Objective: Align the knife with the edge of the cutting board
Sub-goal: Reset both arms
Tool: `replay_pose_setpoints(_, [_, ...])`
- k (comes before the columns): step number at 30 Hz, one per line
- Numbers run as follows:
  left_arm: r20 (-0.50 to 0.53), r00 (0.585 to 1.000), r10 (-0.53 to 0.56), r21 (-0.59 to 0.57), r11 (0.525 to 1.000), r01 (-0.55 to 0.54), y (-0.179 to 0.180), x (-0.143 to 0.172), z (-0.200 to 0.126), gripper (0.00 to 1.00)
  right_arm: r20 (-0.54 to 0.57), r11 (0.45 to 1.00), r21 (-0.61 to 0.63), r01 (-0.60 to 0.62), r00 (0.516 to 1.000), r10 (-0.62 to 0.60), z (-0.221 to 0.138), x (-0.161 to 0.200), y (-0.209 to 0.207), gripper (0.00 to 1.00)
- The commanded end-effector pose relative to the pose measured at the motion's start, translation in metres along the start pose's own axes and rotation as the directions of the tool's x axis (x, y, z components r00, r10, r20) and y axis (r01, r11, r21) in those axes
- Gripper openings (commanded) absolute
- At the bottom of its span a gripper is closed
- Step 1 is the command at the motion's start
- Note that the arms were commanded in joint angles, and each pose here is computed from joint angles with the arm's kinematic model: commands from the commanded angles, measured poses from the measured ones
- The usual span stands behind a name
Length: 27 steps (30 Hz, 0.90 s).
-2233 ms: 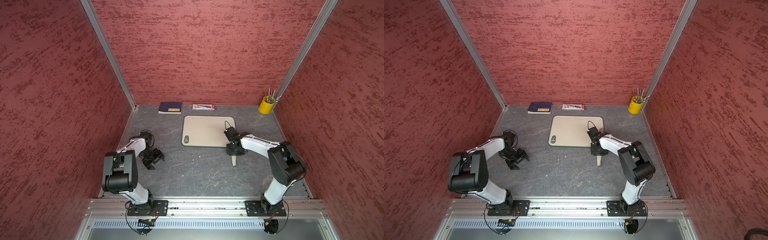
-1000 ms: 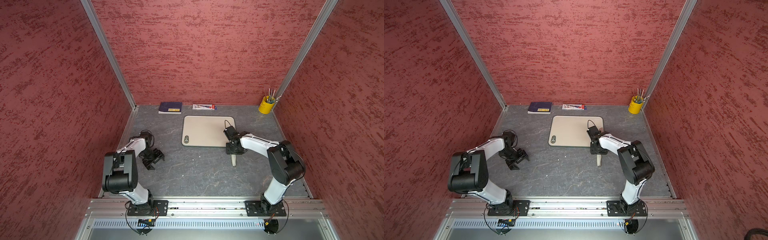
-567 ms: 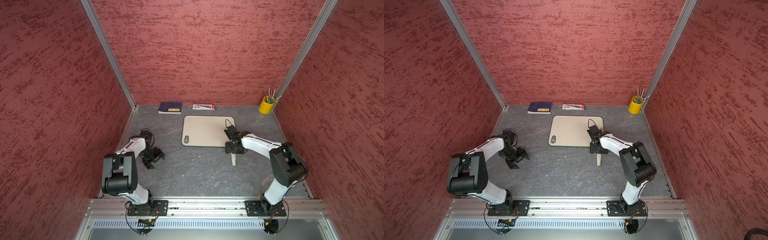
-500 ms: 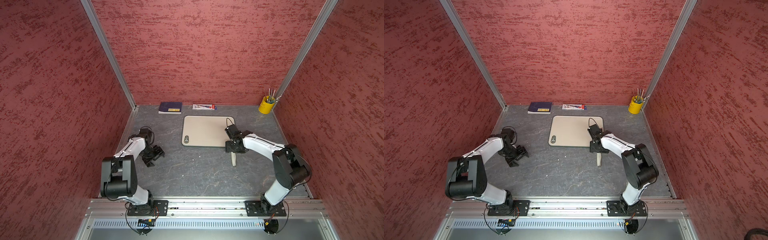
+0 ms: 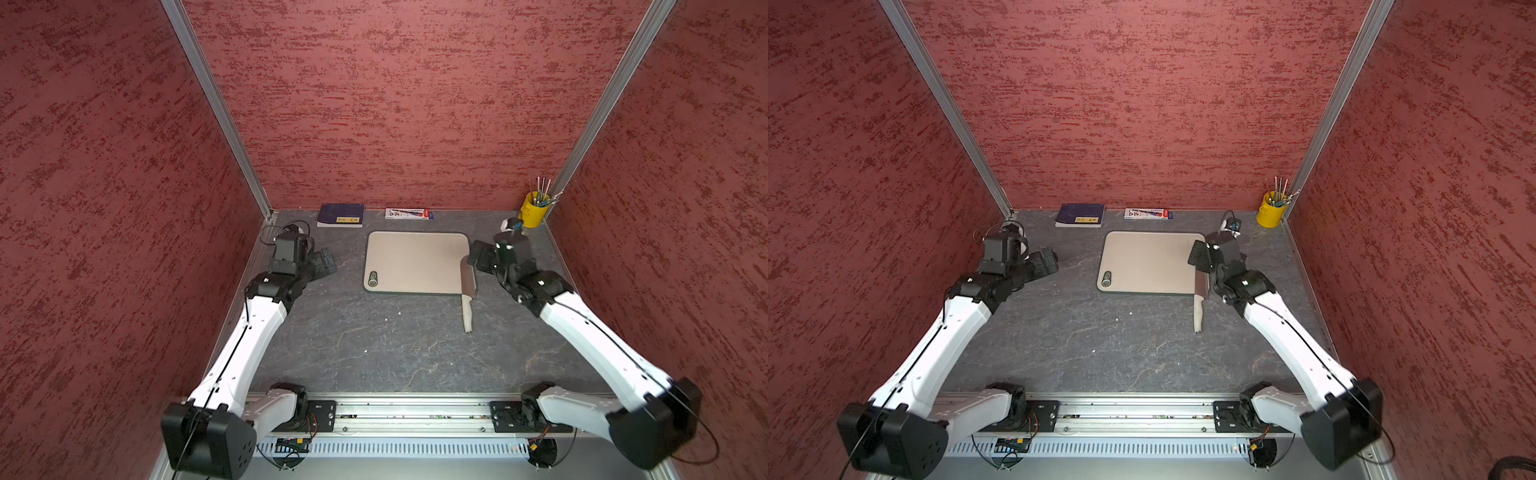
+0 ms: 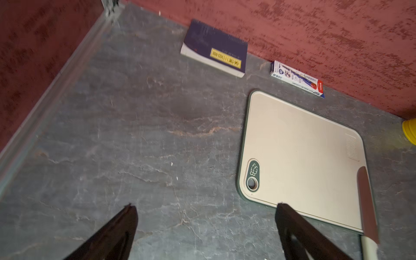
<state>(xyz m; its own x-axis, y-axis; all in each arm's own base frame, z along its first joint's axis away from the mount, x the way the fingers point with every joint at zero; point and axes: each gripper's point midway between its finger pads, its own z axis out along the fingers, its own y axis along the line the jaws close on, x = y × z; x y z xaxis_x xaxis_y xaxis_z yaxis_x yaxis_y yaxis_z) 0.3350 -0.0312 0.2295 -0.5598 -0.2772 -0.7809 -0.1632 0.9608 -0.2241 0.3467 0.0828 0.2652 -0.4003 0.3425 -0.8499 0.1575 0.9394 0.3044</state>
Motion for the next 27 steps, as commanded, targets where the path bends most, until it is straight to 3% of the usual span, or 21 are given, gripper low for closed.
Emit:
replay_pose_setpoints(1, [0.286,0.945,0.156,-0.001,0.987,-0.162,-0.006,-0.019,-0.003,1.00,0.194,0.997,0.074,0.014,0.981,-0.028,0.001,-0.003,-0.030,0.98])
replay_pose_setpoints(4, [0.318,0.930,0.186,0.080,0.972,-0.221,-0.013,0.009,-0.003,1.00,0.066,0.967,0.122,0.222,0.971,-0.231,0.003,0.028,-0.044,0.98])
replay_pose_setpoints(7, [0.254,0.952,0.173,0.079,0.977,-0.199,-0.004,0.035,0.007,1.00,0.096,0.925,0.201,0.321,0.934,-0.345,0.006,0.033,-0.060,0.98])
replay_pose_setpoints(11, [0.203,0.960,0.193,0.079,0.974,-0.212,-0.001,0.052,0.017,1.00,0.102,0.909,0.270,0.316,0.930,-0.353,0.017,0.042,-0.085,0.98])
replay_pose_setpoints(15, [0.228,0.955,0.189,0.042,0.978,-0.203,0.010,0.054,0.030,1.00,0.137,0.917,0.263,0.299,0.930,-0.343,0.030,0.052,-0.098,0.98])
replay_pose_setpoints(20, [0.275,0.925,0.263,0.041,0.958,-0.285,0.007,0.049,0.051,1.00,0.163,0.921,0.264,0.286,0.928,-0.335,0.058,0.071,-0.116,0.98])
replay_pose_setpoints(24, [0.271,0.950,0.154,0.058,0.983,-0.176,0.037,0.057,0.074,1.00,0.236,0.918,0.262,0.298,0.902,-0.360,0.084,0.053,-0.111,0.98])
replay_pose_setpoints(27, [0.373,0.915,0.152,0.056,0.981,-0.186,0.043,0.040,0.078,1.00,0.246,0.918,0.269,0.292,0.901,-0.358,0.103,0.054,-0.118,0.98])
